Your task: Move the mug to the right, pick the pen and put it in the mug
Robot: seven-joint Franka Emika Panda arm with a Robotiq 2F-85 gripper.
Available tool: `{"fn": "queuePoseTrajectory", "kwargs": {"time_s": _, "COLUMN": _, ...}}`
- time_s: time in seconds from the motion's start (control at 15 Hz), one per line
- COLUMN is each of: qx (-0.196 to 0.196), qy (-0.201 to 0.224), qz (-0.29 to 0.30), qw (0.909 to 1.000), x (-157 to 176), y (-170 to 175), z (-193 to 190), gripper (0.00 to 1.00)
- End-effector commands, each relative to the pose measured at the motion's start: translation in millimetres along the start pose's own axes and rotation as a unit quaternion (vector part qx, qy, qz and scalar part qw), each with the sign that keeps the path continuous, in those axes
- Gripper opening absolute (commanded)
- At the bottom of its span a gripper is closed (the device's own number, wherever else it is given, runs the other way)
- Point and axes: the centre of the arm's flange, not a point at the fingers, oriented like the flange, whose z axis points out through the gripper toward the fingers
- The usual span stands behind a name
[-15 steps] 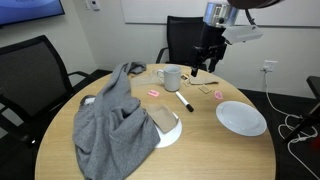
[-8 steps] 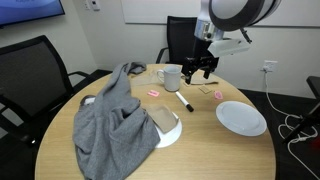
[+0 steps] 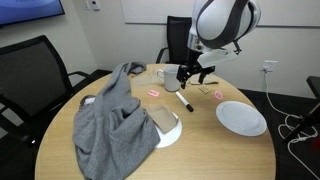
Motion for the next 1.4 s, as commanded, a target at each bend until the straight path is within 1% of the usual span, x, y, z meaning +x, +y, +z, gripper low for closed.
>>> {"fn": "queuePoseTrajectory", "kwargs": {"time_s": 0.0, "qx": -0.007, "qy": 0.004, "qz": 0.018, "qw": 0.9998, "x": 17, "y": -4, "z": 19, "gripper": 1.0}}
{"fn": "queuePoseTrajectory", "kwargs": {"time_s": 0.47, "qx": -0.022, "qy": 0.01, "qz": 0.012, "qw": 0.9996, "x": 28, "y": -1, "z": 53, "gripper": 1.0}}
{"fn": "queuePoseTrajectory", "kwargs": {"time_s": 0.8, "qx": -0.025, "qy": 0.01, "qz": 0.005, "qw": 0.9996, "x": 30, "y": -7, "z": 73, "gripper": 1.0}}
{"fn": "queuePoseTrajectory", "kwargs": {"time_s": 1.13, "qx": -0.03, "qy": 0.013, "qz": -0.006, "qw": 0.9994, "x": 31, "y": -17, "z": 83, "gripper": 1.0}}
{"fn": "queuePoseTrajectory", "kwargs": {"time_s": 1.27, "qx": -0.031, "qy": 0.014, "qz": -0.009, "qw": 0.9994, "x": 32, "y": -20, "z": 85, "gripper": 0.74}}
{"fn": "queuePoseTrajectory", "kwargs": {"time_s": 1.33, "qx": -0.031, "qy": 0.014, "qz": -0.01, "qw": 0.9994, "x": 32, "y": -21, "z": 86, "gripper": 0.68}}
